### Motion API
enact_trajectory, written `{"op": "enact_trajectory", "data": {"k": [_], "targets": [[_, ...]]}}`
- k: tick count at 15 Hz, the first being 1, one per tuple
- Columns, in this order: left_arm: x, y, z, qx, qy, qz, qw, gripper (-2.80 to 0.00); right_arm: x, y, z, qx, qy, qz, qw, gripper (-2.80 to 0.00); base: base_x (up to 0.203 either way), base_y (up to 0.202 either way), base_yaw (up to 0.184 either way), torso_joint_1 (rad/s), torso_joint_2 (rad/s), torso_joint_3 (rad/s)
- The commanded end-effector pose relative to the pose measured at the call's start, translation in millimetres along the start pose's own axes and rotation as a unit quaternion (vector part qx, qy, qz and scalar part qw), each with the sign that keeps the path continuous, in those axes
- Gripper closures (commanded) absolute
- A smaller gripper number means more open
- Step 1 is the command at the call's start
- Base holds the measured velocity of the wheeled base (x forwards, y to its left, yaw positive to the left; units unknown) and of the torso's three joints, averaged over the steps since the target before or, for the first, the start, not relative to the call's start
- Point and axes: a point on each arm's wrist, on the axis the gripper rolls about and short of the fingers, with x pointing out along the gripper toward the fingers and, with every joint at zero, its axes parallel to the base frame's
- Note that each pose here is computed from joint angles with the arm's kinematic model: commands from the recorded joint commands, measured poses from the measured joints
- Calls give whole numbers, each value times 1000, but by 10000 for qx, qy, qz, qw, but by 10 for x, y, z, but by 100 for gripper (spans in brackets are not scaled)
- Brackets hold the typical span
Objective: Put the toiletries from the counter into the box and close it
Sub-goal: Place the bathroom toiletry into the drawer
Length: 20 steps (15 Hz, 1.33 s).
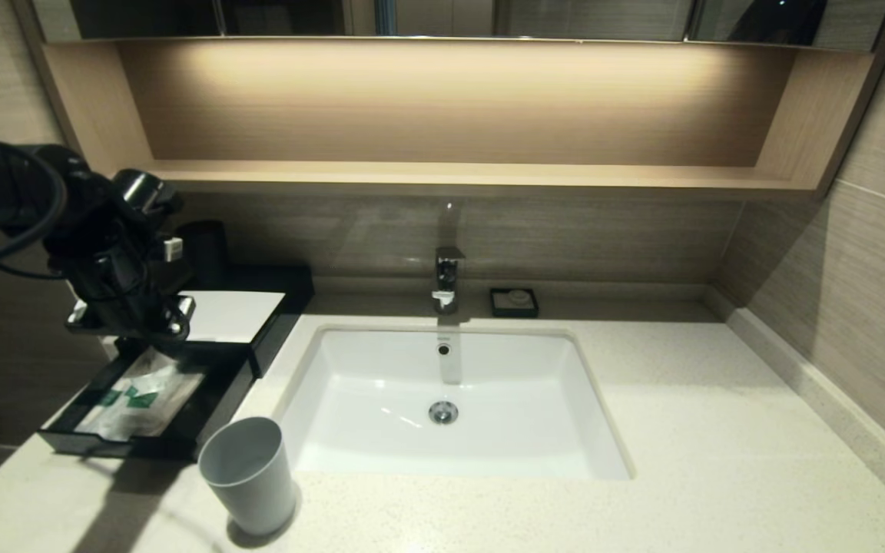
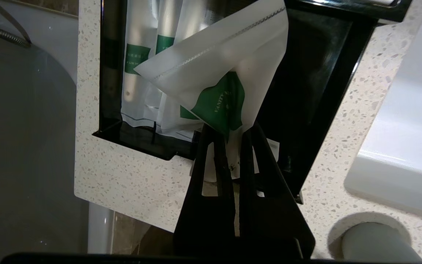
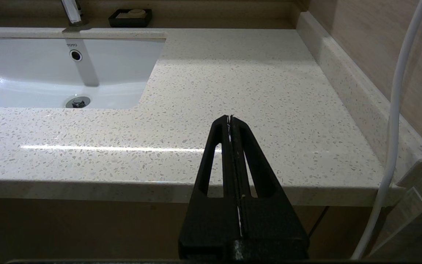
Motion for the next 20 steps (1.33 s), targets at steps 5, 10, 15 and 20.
{"op": "enact_trajectory", "data": {"k": [5, 10, 15, 20], "targets": [[256, -24, -47, 349, 436, 16, 9984, 0, 0, 0, 0, 0, -1, 2, 10000, 0, 0, 0, 0, 0, 0, 0], [469, -72, -69, 553, 739, -4, 9957, 0, -1, 0, 0, 0, -8, 2, 10000, 0, 0, 0, 0, 0, 0, 0], [652, -124, -43, 628, 848, -13, 9944, 0, 0, 0, -2, 0, -3, 2, 10000, 0, 0, 0, 0, 0, 0, 0], [748, -147, -36, 642, 901, -15, 9939, 0, 1, 0, -3, 0, 4, 2, 10000, 0, 0, 0, 0, 0, 0, 0]]}}
